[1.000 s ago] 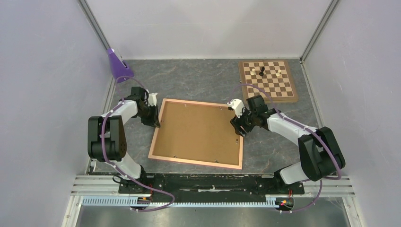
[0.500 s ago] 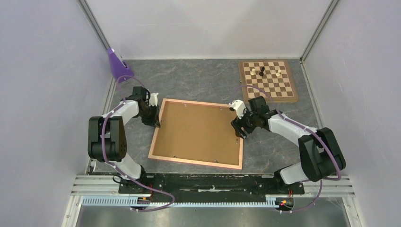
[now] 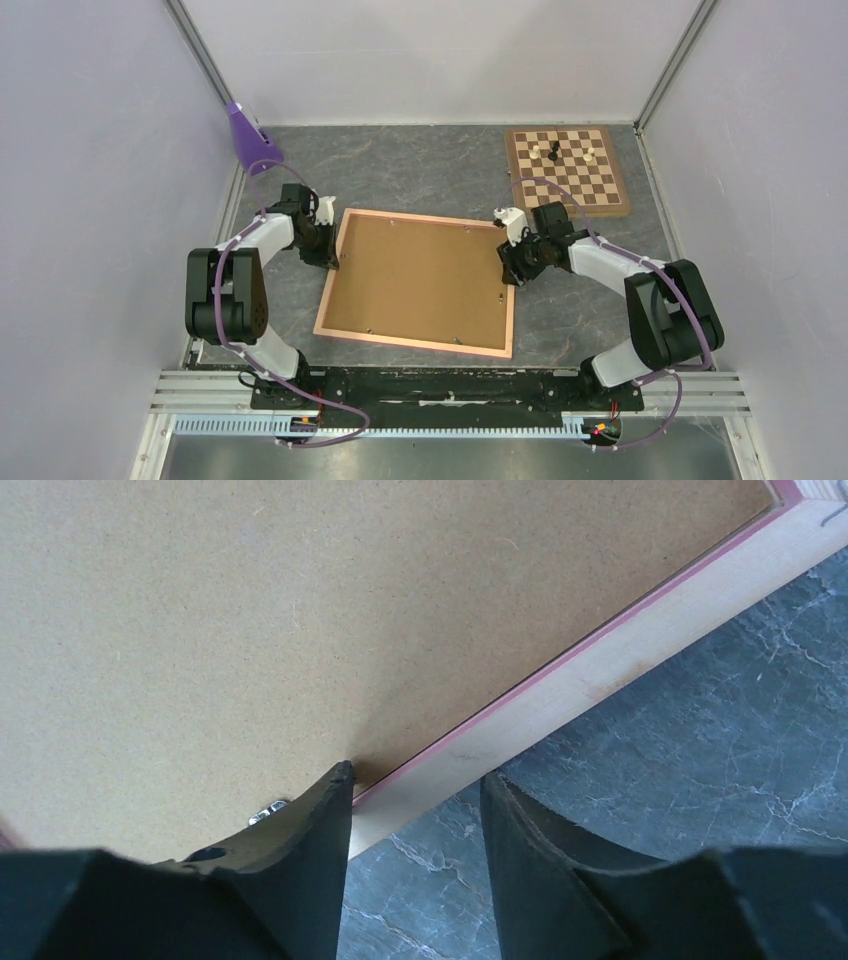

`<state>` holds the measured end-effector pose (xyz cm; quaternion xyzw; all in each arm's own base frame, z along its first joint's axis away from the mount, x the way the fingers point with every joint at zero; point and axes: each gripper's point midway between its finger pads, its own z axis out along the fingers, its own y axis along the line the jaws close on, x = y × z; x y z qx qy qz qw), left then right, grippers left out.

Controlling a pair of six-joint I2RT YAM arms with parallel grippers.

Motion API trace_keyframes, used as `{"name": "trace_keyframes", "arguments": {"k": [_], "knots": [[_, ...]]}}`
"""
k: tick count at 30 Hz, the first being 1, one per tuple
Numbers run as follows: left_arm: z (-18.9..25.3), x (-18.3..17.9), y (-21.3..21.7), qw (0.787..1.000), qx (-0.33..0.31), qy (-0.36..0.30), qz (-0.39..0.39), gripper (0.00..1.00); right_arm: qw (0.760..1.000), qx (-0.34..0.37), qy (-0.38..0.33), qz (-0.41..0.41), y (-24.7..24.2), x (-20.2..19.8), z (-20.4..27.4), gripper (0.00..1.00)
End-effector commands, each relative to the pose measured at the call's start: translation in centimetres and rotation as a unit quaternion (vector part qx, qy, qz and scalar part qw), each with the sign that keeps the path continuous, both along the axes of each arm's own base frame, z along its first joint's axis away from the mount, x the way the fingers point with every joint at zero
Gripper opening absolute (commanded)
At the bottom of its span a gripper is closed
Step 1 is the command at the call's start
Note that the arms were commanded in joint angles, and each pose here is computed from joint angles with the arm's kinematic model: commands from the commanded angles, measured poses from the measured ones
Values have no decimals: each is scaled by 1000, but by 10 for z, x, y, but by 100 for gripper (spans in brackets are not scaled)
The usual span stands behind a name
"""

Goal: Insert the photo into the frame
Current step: Install the photo frame at the center of the board.

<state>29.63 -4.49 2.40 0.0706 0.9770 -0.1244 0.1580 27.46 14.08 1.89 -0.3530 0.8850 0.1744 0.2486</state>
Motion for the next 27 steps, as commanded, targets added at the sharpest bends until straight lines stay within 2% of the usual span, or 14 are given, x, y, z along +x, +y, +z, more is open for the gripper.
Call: {"name": "trace_keyframes", "arguments": {"k": [1,5,10,14,21,24,27], "knots": [[11,9,-6,999,-7,-32,-10,2,1000,-3,26,-5,-4,-4,-11,43],[15,4,1,999,12,-32,-14,2,1000,12,26,1,5,6,-6,32],[23,-3,10,998,40,-45,-24,2,1000,22,10,-3,14,30,2,28],[31,-8,13,997,49,-50,-42,2,1000,19,-10,-9,19,58,7,28],[35,-10,-3,994,10,-50,-94,2,999,14,-51,-14,30,114,18,27],[29,-12,-5,994,6,-43,-101,2,998,7,-65,-14,30,127,22,30],[22,-12,-4,994,7,-36,-101,2,997,3,-76,-14,30,133,27,37]]}}
